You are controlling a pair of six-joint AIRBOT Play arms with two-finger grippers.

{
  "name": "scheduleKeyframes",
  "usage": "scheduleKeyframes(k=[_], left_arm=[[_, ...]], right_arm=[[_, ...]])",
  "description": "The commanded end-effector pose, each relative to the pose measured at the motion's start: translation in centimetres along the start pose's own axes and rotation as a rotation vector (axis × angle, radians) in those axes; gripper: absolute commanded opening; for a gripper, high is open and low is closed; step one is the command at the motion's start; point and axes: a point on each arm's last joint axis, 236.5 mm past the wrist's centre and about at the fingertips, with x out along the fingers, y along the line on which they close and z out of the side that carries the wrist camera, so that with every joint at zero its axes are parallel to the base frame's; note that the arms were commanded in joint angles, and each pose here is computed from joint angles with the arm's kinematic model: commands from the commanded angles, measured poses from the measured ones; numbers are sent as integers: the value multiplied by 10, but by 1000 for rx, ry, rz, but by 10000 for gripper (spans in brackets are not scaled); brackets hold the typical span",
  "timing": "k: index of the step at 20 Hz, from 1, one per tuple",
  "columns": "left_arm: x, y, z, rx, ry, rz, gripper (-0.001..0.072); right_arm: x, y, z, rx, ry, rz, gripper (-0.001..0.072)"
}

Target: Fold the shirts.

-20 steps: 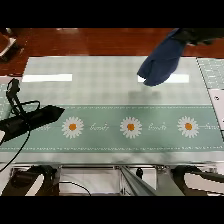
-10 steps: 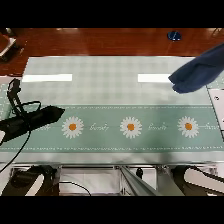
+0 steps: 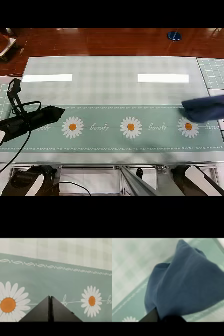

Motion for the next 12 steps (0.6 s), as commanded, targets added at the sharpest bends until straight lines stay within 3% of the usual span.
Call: scheduleKeyframes(k=[1, 6, 7, 8, 9, 12], left_arm=[[0, 0, 4, 15, -17, -1, 26], [0, -2, 17, 14, -74, -7, 26], [-1, -2, 18, 14, -76, -8, 27], [-1, -2, 19, 14, -80, -8, 26], [-1, -2, 21, 14, -90, -9, 26], [-5, -2, 49, 12, -205, -9, 27]], right_arm=[[-7, -81, -42, 206, 16, -174, 27], [-38, -186, -124, 395, 57, -653, 30], [-38, -195, -133, 424, 67, -701, 102], [-36, -201, -140, 440, 85, -728, 386], [-34, -204, -141, 438, 97, -734, 623], [-26, -203, -124, 415, 59, -702, 612]])
